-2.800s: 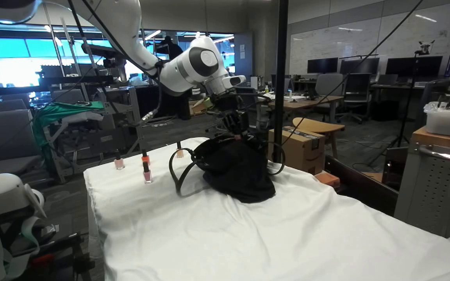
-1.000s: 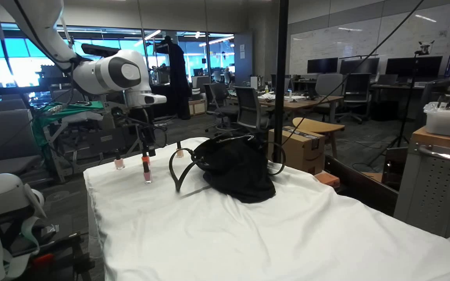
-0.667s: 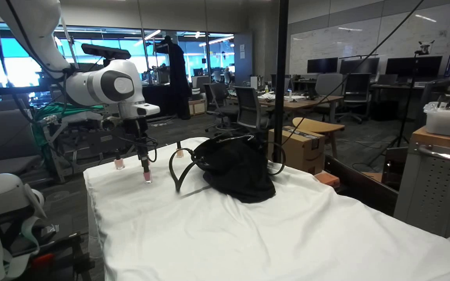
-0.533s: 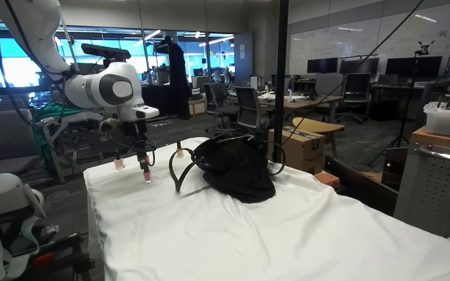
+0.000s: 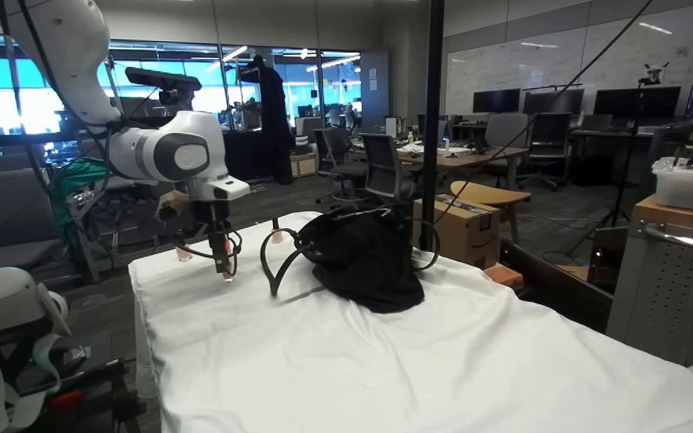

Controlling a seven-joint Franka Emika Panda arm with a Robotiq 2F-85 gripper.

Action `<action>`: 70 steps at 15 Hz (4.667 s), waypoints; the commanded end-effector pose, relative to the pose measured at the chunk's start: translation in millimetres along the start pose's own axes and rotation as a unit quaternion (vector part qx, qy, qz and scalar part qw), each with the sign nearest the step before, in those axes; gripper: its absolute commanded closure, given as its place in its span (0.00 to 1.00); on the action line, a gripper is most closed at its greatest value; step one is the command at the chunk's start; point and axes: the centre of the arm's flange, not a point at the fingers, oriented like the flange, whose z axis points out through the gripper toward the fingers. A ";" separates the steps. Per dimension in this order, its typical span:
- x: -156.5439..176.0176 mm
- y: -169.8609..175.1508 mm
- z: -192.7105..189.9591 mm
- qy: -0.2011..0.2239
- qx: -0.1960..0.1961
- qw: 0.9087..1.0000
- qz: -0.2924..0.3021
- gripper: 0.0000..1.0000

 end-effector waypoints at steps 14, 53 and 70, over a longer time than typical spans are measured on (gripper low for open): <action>30.3 11.7 30.4 -0.021 0.021 0.999 -0.031 0.00; 263.1 80.8 -109.9 0.088 -0.081 0.991 -0.055 0.85; 255.3 67.4 -95.8 0.069 -0.087 0.992 -0.066 0.00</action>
